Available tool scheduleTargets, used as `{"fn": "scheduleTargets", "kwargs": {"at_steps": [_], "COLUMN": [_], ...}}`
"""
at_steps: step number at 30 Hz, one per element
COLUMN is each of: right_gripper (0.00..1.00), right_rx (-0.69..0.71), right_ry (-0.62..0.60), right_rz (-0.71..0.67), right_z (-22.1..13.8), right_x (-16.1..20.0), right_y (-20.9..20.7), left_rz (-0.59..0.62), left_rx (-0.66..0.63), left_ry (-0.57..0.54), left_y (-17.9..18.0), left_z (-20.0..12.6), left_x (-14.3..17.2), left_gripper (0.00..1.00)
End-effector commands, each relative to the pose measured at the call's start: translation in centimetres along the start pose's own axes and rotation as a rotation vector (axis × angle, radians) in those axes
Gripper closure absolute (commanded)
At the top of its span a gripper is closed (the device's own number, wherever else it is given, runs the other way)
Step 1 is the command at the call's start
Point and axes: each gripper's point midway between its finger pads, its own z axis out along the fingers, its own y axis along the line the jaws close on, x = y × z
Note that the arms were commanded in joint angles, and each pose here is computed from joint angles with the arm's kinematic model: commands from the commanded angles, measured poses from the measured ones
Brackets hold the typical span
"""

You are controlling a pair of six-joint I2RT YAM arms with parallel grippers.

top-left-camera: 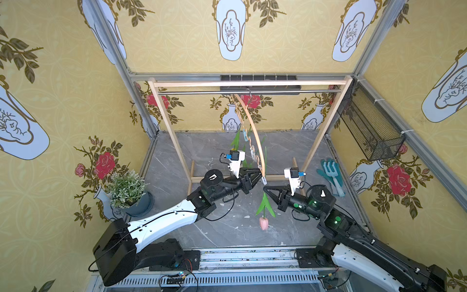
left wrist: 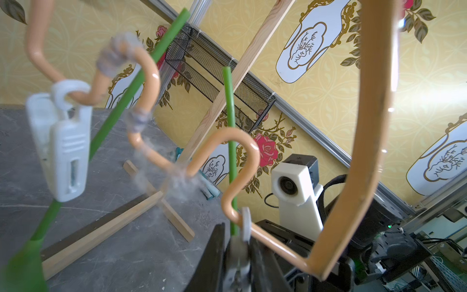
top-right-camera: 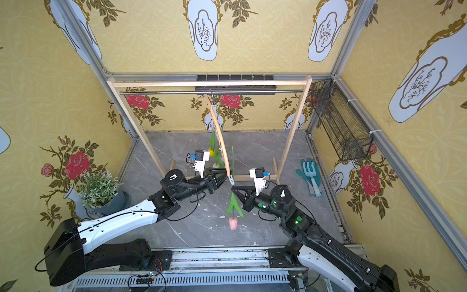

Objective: Dry the flowers on a clothes hanger
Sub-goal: Clamp the flower onto the hanger.

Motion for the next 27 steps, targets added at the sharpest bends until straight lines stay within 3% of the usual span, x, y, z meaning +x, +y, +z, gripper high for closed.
{"fn": "scheduleTargets", "kwargs": {"at_steps": [1,12,20,27], "right_gripper": [1.0,1.0,1.0,1.0], "right_rx": [-0.083,-0.112,-0.118,-0.117], "right_ry": [-0.029,-0.046,-0.053,-0.059], "right_rz": [-0.012,-0.017,-0.019,-0.015], "right_z": [0.1,-0.2,-0.3,-0.4], "right_x": [-0.9,-1.3,-1.5,-1.6], "right_y": [1.7,2.5,2.8,2.8], "left_rz": [0.001,-0.013,-0.018,-0.025], "left_rx": [0.021,0.015,0.01,0.005], "left_ry": [-0.031,-0.036,-0.034,-0.033], "left_y": [-0.4,0.2,0.5,0.7], "left_z": [-0.1,-0.1,-0.1,0.0], "left_x": [-0.6,-0.1,0.2,0.3], "left_gripper": [0.81,0.79,0.62,0.64]}}
